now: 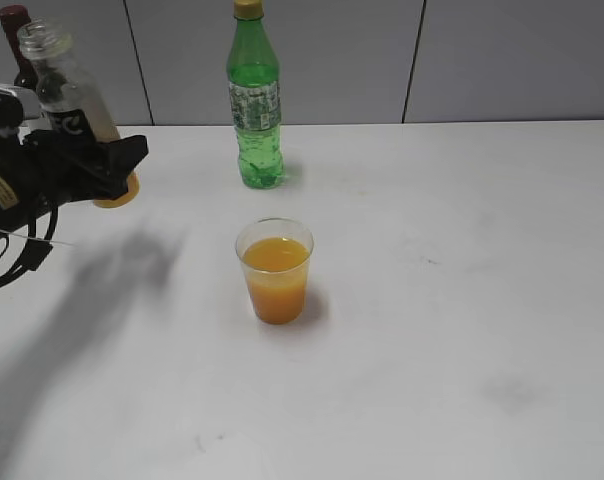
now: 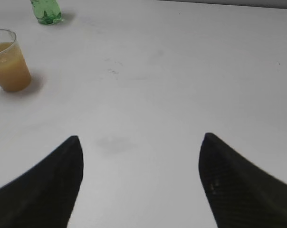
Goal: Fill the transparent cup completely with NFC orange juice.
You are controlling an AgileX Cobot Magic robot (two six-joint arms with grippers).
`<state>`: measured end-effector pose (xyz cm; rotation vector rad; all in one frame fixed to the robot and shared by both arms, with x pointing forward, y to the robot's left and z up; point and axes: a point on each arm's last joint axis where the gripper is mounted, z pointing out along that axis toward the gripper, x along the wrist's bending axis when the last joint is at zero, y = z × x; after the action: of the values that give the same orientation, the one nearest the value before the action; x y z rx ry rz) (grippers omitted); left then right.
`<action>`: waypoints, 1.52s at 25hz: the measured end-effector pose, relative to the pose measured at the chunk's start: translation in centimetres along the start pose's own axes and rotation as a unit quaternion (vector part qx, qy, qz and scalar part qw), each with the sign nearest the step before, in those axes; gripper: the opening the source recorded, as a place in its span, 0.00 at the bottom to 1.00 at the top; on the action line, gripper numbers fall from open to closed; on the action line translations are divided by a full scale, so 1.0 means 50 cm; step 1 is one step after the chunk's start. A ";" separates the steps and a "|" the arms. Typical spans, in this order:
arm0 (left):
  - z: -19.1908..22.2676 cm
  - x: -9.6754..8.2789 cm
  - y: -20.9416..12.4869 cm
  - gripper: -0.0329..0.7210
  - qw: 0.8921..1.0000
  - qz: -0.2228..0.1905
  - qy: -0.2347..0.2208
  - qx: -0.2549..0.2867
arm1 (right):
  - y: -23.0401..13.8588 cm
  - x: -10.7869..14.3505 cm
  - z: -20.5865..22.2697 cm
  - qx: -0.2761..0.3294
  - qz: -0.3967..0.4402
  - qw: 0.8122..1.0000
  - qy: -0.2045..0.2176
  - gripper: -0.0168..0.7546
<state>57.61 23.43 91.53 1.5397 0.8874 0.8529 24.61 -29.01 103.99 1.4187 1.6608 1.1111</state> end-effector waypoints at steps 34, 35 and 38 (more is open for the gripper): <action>0.204 0.048 -0.124 0.66 0.998 0.030 -0.027 0.046 | 0.000 0.000 0.000 0.000 0.000 1.000 0.000 0.78; 0.204 0.048 -0.124 0.66 0.998 0.031 -0.029 0.046 | 0.000 0.000 0.000 0.000 0.000 1.000 0.000 0.78; 0.204 0.047 -0.125 0.66 0.998 0.032 -0.031 0.045 | 0.000 0.000 0.000 0.000 0.000 1.000 0.000 0.78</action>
<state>67.14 21.62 84.14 1.6712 0.8450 0.8152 24.61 -29.01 103.99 1.4187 1.6608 1.1111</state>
